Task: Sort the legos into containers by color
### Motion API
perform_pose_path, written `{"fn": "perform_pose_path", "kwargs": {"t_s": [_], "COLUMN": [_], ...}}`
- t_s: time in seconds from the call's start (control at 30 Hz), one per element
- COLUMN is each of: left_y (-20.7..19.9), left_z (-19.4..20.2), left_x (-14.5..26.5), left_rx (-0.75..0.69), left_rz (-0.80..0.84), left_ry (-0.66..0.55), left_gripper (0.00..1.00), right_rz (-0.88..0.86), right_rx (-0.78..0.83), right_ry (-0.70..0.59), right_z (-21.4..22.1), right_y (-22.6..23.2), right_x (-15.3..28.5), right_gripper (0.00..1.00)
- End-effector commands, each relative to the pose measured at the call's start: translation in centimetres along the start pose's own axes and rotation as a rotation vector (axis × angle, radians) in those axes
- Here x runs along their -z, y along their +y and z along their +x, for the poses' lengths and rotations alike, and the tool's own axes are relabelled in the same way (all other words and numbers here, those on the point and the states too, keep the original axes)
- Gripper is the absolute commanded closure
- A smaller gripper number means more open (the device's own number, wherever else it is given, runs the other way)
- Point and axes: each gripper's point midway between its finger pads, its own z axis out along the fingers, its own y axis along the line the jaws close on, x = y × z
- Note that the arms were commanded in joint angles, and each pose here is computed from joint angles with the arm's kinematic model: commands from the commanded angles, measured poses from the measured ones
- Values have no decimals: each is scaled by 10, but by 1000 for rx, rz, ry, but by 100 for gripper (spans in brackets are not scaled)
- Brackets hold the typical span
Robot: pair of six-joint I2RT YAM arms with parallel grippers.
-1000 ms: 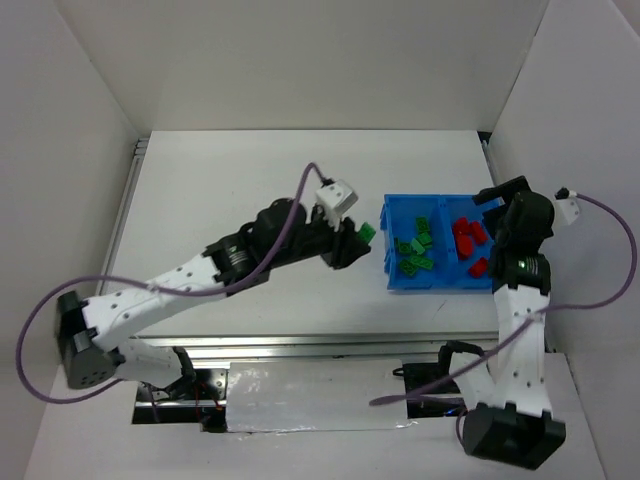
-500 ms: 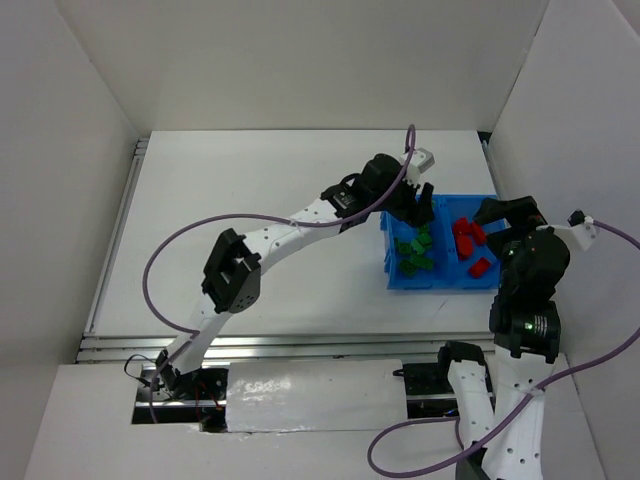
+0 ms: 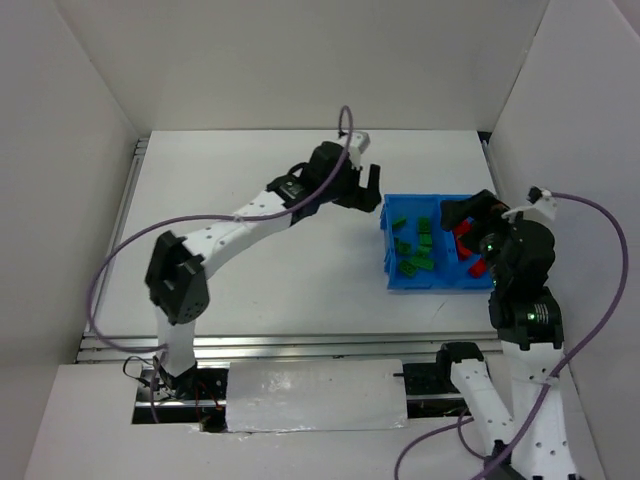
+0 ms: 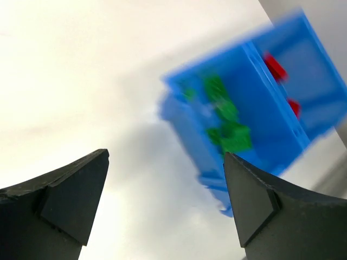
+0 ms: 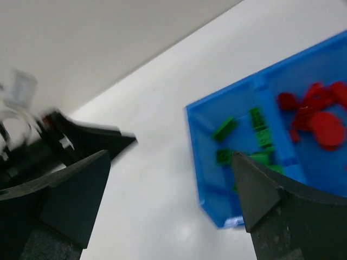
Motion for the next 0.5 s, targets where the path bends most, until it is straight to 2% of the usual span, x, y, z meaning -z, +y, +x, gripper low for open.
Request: {"fn": "perform_pose_path", "kwargs": {"t_s": [0.0,0.07,0.1,0.13,0.17,0.2,0.23,0.33,0.4,0.47], "left_y": [52,92,102,129,137,140,153,163,162,164], "left_z": [-85,-71,-71,-53,-49,-48,-30,-6,1,15], "left_x": [119,157,197,217,238,276,292,355,392,419], "left_rx": [24,66,79,89,98,121,136,182,221,236], "left_rz": [-361,-544,-614,-746,-787,-808,-873,-932,-920,-917], "left_ry": [-252,-238,-268,-268,-289,-337,-335,-399,-468,-488], "left_gripper": [1,0,0,0,0,0,1,1,1,0], "right_rz": [-96,-80,-123,-105,-116,-127,-120,-147,-178,-215], "right_rx": [177,227,248,247,247,245,241,211,193,185], "right_ry": [48,21,36,1,0,5,12,13,-2,-6], "right_z": [0,-5,1,-9,-11,-13,-14,-25,-38,-45], "right_y": [36,40,50,45,46,47,41,37,37,31], "right_x": [8,17,26,36,43,50,59,85,105,128], "right_gripper": [0,1,0,1,0,0,0,0,1,1]}}
